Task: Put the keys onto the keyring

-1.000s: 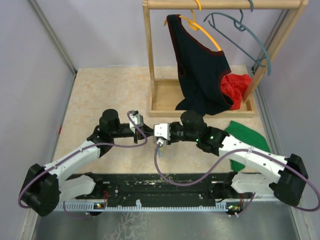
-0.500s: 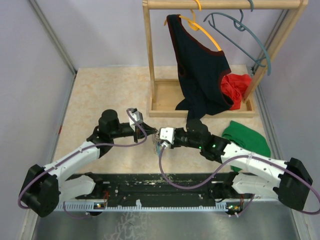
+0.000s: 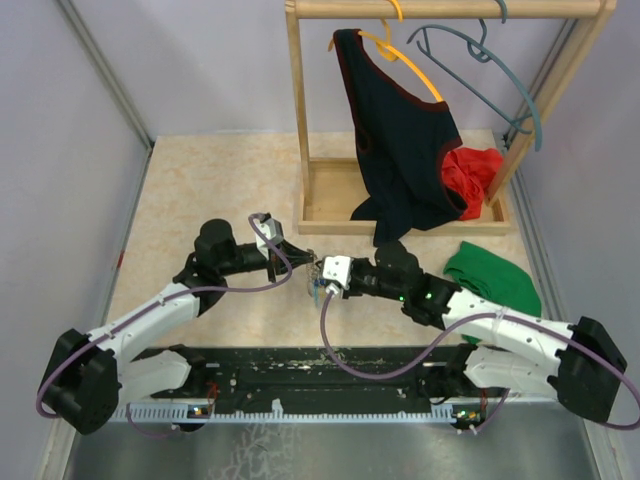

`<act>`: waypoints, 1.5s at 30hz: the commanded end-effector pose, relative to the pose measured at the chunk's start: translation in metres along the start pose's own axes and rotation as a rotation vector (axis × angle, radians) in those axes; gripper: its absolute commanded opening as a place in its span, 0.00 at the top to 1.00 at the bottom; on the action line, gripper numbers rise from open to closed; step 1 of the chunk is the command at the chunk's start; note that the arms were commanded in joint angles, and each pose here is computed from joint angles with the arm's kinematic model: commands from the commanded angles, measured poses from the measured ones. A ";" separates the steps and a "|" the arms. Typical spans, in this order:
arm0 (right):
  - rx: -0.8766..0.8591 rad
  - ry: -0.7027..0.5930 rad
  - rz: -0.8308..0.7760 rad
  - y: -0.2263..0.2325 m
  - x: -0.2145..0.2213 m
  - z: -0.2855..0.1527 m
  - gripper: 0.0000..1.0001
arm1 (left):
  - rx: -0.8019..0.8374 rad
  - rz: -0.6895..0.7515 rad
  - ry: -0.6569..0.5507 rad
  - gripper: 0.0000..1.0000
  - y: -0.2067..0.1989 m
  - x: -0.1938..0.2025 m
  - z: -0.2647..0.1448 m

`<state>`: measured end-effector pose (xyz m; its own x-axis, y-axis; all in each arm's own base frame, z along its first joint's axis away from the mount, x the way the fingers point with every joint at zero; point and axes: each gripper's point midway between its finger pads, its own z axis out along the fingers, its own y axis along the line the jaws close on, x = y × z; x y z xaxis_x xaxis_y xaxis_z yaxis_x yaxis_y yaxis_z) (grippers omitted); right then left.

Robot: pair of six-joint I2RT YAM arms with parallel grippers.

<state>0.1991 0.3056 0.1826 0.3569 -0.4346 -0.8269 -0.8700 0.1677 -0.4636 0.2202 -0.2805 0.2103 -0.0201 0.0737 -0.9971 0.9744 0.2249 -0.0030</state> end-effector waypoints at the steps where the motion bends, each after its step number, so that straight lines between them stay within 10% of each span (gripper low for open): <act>1: 0.129 -0.135 -0.002 -0.022 -0.034 -0.016 0.92 | -0.003 0.040 -0.048 0.99 0.000 -0.016 -0.002; 7: 0.158 -0.201 -0.009 -0.028 -0.046 -0.015 0.73 | -0.001 0.035 -0.048 0.99 -0.001 -0.015 -0.002; 21: 0.156 -0.226 -0.006 -0.032 -0.050 0.000 0.71 | 0.007 0.030 -0.054 0.99 -0.002 -0.017 -0.001; 32: 0.168 -0.178 -0.003 -0.034 -0.039 0.006 1.00 | 0.015 0.029 -0.064 0.99 -0.004 -0.019 -0.002; 45: 0.102 -0.131 -0.016 -0.021 -0.025 0.012 1.00 | 0.060 0.029 -0.104 0.99 -0.011 -0.025 0.001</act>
<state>0.2142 0.3149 0.2006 0.4003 -0.3367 -0.8523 -0.8223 0.2785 -0.4963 0.2167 -0.2808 0.2105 -0.0530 0.0478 -0.9974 0.9748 0.2194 -0.0413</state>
